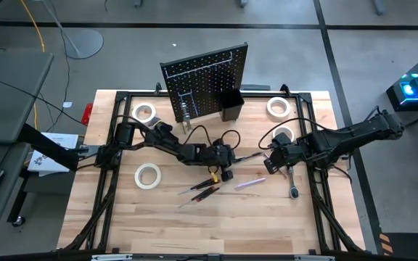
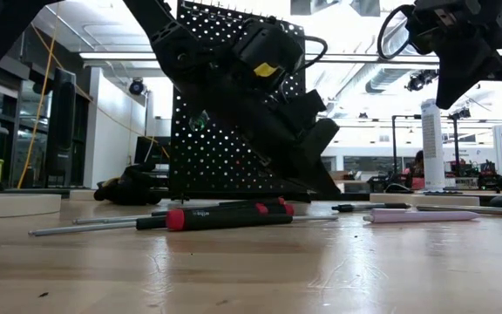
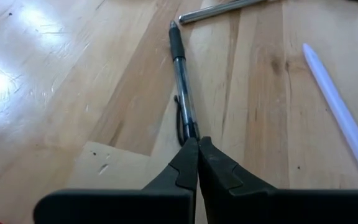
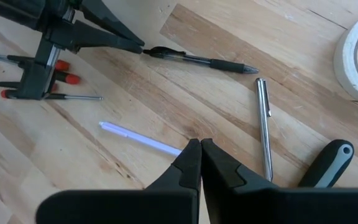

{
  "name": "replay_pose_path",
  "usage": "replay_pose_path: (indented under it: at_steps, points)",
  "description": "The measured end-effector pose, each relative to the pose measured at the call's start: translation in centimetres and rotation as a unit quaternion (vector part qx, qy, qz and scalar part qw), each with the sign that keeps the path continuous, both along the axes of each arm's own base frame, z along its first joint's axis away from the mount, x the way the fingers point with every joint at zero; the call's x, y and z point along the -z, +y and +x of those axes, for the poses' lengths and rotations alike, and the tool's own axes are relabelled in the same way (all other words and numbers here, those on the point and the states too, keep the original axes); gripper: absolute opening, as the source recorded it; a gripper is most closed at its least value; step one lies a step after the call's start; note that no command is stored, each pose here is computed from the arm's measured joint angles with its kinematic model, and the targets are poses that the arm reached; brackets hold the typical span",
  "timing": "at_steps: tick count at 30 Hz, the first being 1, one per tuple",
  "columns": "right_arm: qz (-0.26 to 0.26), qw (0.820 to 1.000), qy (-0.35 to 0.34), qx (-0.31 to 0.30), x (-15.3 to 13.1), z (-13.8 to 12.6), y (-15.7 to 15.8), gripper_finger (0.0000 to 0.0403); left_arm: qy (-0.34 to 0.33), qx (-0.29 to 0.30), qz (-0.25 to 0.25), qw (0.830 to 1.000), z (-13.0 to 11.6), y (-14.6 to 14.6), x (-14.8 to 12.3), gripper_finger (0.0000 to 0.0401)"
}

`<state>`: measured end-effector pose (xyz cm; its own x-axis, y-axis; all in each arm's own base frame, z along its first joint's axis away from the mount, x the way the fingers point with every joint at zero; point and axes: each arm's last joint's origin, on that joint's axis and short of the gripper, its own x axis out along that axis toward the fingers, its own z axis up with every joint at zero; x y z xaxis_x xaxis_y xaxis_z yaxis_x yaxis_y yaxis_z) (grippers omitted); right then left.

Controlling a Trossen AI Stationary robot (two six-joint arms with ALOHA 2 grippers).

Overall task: Hang tools onto peg board
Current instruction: Put the black pen into the black bin on the peg board

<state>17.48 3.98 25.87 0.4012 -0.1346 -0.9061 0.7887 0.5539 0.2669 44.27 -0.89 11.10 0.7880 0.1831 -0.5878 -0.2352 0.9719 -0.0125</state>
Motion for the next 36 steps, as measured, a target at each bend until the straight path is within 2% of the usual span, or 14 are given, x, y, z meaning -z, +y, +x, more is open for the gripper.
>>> replay_pose_path:
  at_steps: [17, 22, 36]
  points:
    - [-0.009, 1.000, -0.003, 0.004, 0.0, 0.0, -0.1, 0.0000, 0.007, 0.018, -0.006, 1.000, 0.0, 0.3, 0.3, 0.0000]
    - [-0.009, 1.000, -0.003, 0.004, 0.0, 0.0, -0.1, 0.0000, 0.019, 0.018, -0.007, 1.000, 0.0, 0.3, 1.4, 0.0000]
    - [-0.007, 1.000, -0.004, 0.016, 0.0, 0.0, -0.2, 0.0000, 0.028, -0.001, -0.010, 1.000, -0.1, 0.5, 1.8, 0.0000]
